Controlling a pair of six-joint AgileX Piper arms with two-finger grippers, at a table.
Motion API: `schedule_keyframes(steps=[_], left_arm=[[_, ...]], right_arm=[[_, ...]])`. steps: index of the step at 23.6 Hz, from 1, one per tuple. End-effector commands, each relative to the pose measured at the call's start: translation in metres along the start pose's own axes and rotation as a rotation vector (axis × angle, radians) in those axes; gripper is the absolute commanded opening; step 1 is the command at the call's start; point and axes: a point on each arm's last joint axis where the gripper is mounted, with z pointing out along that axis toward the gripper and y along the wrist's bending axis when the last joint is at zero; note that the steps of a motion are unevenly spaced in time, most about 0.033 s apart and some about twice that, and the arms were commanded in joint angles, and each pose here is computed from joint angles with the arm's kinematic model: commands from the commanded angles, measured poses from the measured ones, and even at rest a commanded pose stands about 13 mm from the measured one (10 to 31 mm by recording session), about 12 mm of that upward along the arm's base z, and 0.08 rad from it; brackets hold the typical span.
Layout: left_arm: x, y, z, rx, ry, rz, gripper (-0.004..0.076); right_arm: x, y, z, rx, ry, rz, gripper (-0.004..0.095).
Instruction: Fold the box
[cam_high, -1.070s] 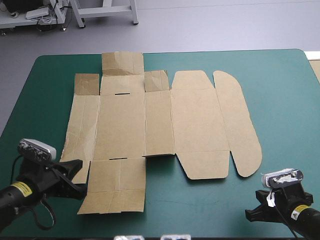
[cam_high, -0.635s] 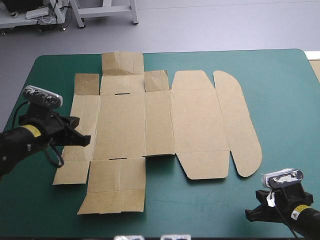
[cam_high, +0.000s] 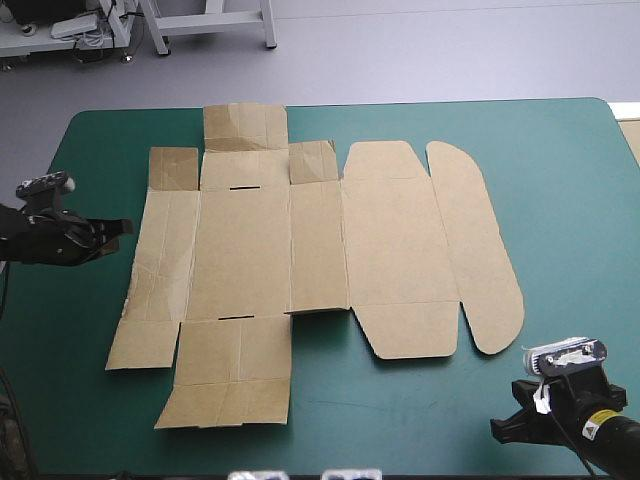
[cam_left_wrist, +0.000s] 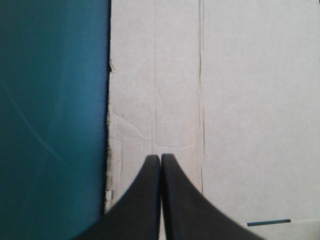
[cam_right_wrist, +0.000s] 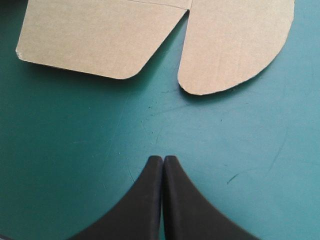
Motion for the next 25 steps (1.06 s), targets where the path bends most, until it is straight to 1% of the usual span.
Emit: schedule_keyframes(steps=[1, 3, 8, 12, 15, 17, 20, 21, 22, 23, 25], left_arm=[[-0.006, 0.027, -0.013, 0.090, -0.041, -0.101, -0.0009], [-0.004, 0.041, -0.008, 0.086, -0.010, -0.145, -0.0009], [-0.002, 0.054, 0.014, 0.106, 0.065, -0.096, -0.0009], [0.001, 0.058, 0.026, 0.143, 0.136, -0.115, -0.0008], [0.003, 0.061, 0.033, 0.164, 0.166, -0.087, -0.0006], [0.005, 0.063, 0.038, 0.185, 0.193, -0.081, 0.0013], [0.009, 0.064, 0.044, 0.232, 0.250, -0.050, 0.0095], [0.011, 0.066, 0.049, 0.250, 0.275, -0.044, 0.0183], [0.012, 0.068, 0.053, 0.254, 0.285, -0.049, 0.0236], [0.012, 0.070, 0.059, 0.262, 0.293, -0.063, 0.0353], [0.012, 0.072, 0.067, 0.289, 0.297, -0.091, 0.0476]], right_arm=[[-0.010, 0.001, -0.005, -0.001, -0.061, -0.009, -0.0013], [-0.010, 0.001, -0.005, -0.001, -0.061, -0.009, -0.0013], [-0.010, 0.001, -0.005, -0.001, -0.061, -0.009, -0.0013], [-0.010, 0.001, -0.005, 0.000, -0.061, -0.010, -0.0013], [-0.010, 0.001, -0.005, 0.000, -0.061, -0.010, -0.0013], [-0.010, 0.001, -0.005, 0.000, -0.061, -0.010, -0.0013], [-0.010, 0.001, -0.005, 0.000, -0.061, -0.010, -0.0013], [-0.010, 0.001, -0.005, 0.002, -0.061, -0.011, -0.0013], [-0.010, 0.001, -0.005, 0.002, -0.061, -0.011, -0.0013], [-0.010, 0.001, -0.005, 0.002, -0.061, -0.011, -0.0013], [-0.010, 0.001, -0.005, 0.002, -0.061, -0.011, -0.0013]])
